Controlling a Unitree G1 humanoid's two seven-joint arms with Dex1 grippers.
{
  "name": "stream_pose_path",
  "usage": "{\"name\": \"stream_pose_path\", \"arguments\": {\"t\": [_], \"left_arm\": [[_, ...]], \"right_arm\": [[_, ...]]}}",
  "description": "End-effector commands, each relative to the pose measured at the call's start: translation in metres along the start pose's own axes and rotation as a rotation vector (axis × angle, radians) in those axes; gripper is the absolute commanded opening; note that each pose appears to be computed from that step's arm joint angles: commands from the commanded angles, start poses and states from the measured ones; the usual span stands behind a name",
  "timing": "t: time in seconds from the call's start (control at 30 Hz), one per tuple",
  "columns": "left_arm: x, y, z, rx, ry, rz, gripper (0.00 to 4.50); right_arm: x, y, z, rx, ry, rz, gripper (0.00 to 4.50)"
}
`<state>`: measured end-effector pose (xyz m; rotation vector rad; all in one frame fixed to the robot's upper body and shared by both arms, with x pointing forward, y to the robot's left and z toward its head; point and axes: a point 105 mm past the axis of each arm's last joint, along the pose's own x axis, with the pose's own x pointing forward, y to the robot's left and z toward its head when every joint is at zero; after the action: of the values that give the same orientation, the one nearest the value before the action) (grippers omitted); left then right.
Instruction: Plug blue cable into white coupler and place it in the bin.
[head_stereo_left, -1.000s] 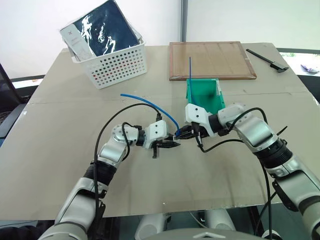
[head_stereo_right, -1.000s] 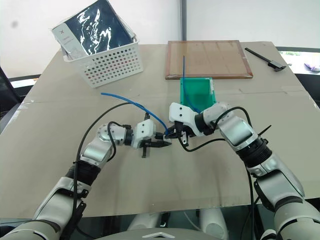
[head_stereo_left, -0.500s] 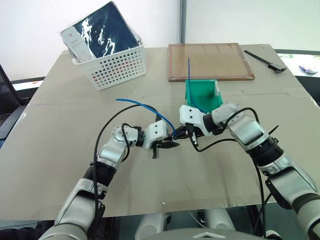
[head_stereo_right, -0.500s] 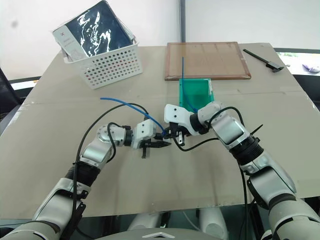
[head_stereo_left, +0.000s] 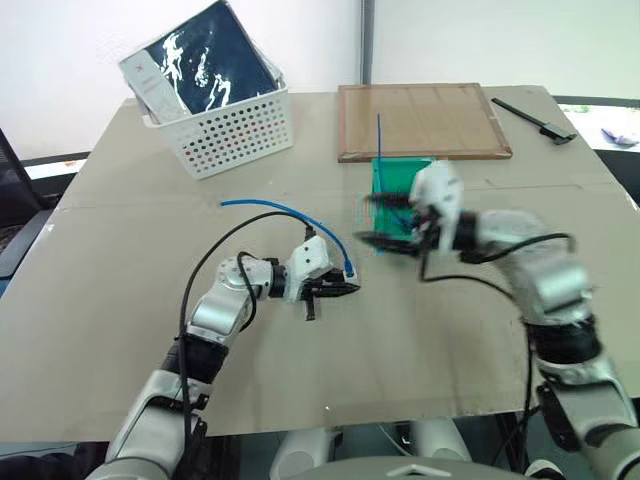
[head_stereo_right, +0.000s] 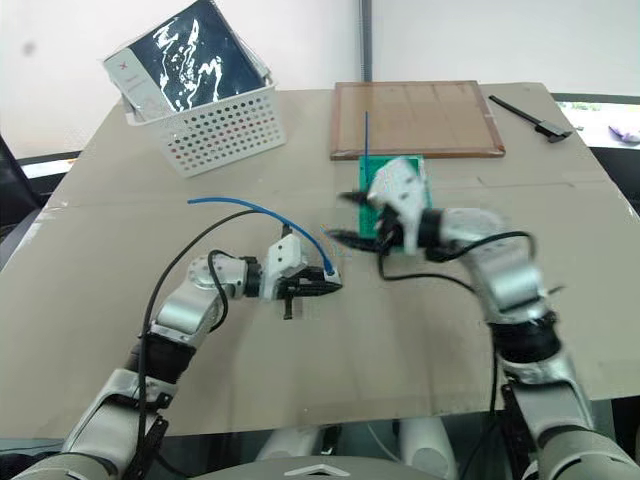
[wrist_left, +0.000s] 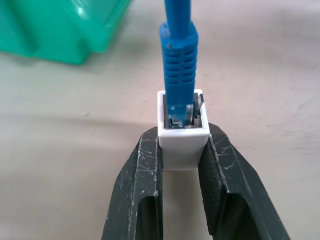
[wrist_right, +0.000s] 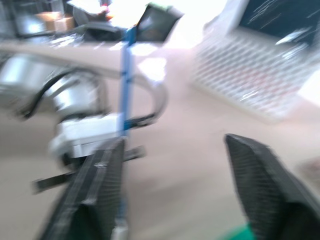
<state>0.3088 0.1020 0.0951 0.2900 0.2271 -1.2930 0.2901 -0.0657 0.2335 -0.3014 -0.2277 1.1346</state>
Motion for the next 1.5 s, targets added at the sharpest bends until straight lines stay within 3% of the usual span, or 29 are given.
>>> {"name": "stream_pose_path", "arguments": {"t": [0.03,0.17,0.37,0.47,0.73,0.8,0.83,0.97,1.13,1.27,1.37,1.5], "left_arm": [[-0.012,0.005,0.04,-0.06,-0.11,0.042,0.4],[-0.006,0.011,0.083,-0.207,-0.186,0.03,0.4],[0.029,0.037,0.129,-0.408,-0.09,0.079,0.4],[0.052,0.048,0.134,-0.479,-0.016,0.116,0.4],[0.097,0.061,0.14,-0.569,0.024,0.142,0.4],[0.102,0.061,0.145,-0.569,0.053,0.143,1.44],[0.099,0.061,0.148,-0.565,0.06,0.138,1.66],[0.072,0.056,0.153,-0.64,0.07,0.088,3.5],[0.031,0.041,0.163,-0.626,-0.052,0.005,3.5],[-0.002,0.039,0.159,-0.396,-0.287,0.107,3.5],[-0.02,0.026,0.134,-0.206,-0.317,0.174,3.5],[-0.045,0.015,0.092,-0.215,-0.35,0.26,3.5]], "right_arm": [[-0.031,0.022,0.021,-0.023,-0.018,-0.084,4.46],[-0.061,0.035,0.003,-0.019,0.11,-0.287,4.46],[-0.093,0.042,-0.025,0.02,0.223,-0.552,4.46],[-0.104,0.046,-0.035,0.049,0.247,-0.628,4.46],[-0.116,0.049,-0.043,0.067,0.277,-0.71,4.46],[-0.117,0.05,-0.043,0.069,0.272,-0.723,4.5],[-0.118,0.05,-0.043,0.068,0.268,-0.728,4.5],[-0.12,0.053,-0.046,0.091,0.281,-0.728,4.5],[-0.122,0.048,-0.052,0.095,0.293,-0.705,4.5],[-0.127,0.04,-0.057,0.078,0.302,-0.69,4.5],[-0.133,0.035,-0.06,0.074,0.305,-0.675,4.5],[-0.142,0.033,-0.064,0.083,0.323,-0.63,4.5]]}}
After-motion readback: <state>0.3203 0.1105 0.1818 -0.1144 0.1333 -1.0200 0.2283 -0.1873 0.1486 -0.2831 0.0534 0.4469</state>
